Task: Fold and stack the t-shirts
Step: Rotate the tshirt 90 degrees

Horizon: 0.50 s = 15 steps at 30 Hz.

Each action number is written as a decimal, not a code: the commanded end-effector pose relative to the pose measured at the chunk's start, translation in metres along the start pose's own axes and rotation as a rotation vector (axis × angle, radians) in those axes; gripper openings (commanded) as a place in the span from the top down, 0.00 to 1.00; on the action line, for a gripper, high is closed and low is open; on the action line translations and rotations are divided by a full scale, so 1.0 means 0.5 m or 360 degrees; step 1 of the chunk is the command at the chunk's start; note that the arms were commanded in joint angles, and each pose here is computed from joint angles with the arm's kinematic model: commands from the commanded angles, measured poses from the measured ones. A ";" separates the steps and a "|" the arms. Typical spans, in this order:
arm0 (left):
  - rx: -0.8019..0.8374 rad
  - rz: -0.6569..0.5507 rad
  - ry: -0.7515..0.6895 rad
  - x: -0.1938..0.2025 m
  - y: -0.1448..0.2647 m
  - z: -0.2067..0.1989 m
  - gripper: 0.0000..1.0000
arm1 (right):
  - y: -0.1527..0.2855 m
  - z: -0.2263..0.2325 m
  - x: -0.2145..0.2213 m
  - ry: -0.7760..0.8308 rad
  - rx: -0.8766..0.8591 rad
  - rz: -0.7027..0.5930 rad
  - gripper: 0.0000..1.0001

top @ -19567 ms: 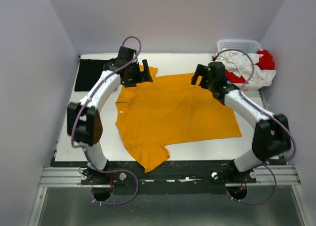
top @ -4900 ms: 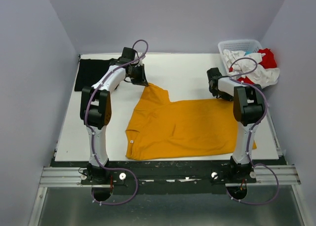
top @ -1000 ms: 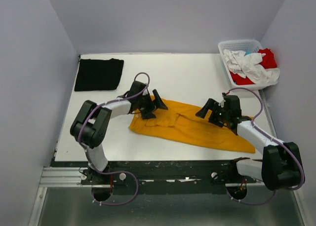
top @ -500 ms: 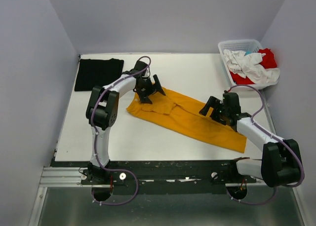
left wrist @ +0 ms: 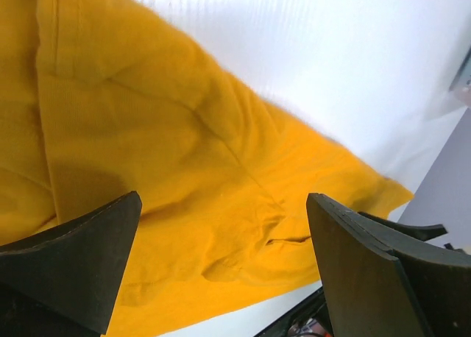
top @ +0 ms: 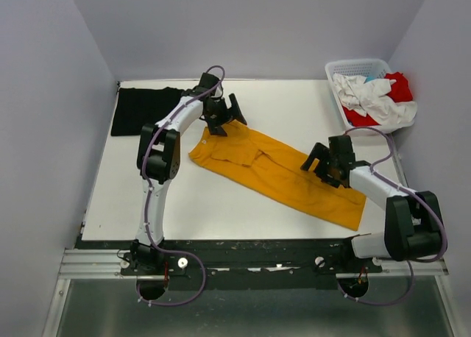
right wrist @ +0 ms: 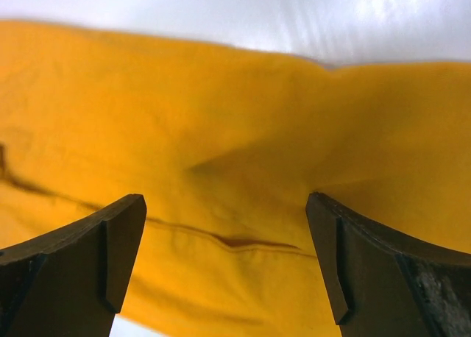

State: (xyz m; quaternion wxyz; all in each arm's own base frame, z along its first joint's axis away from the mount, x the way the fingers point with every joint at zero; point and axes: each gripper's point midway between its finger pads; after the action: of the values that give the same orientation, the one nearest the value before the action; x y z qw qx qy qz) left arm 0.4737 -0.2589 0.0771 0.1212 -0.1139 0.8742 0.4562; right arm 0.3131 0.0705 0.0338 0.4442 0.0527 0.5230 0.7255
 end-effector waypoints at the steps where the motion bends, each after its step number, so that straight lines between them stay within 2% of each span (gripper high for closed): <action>1: 0.0067 0.0113 -0.0002 0.006 -0.011 0.000 0.02 | 0.055 -0.028 0.135 -0.0075 -0.0069 0.0450 0.00; 7: 0.0068 0.0079 0.0018 -0.011 -0.001 0.015 0.02 | 0.138 -0.066 0.243 -0.0067 -0.0008 0.0653 0.00; 10: 0.0099 0.0047 -0.0001 -0.028 0.013 0.010 0.01 | 0.173 -0.050 0.303 0.0068 -0.0036 0.0723 0.00; 12: 0.0104 0.0022 -0.0037 -0.040 0.028 0.005 0.02 | 0.182 -0.022 0.289 0.0168 -0.0087 0.0595 0.00; 15: 0.0138 -0.0077 -0.0120 -0.062 0.081 -0.024 0.01 | 0.190 0.038 0.186 0.0306 -0.0165 0.0216 0.00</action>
State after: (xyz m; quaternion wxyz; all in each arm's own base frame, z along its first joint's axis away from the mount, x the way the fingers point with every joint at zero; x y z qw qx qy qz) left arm 0.4839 -0.2482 0.0786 0.1141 -0.1014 0.8835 0.4429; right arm 0.1708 0.1612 0.0430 0.2610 0.0759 0.5019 0.8211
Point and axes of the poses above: each gripper's point midway between its finger pads, its own y axis back along the fingers, its own z axis along the line the jaws close on, x = y × z, and after that the axes turned 15 degrees about -y, right-handed
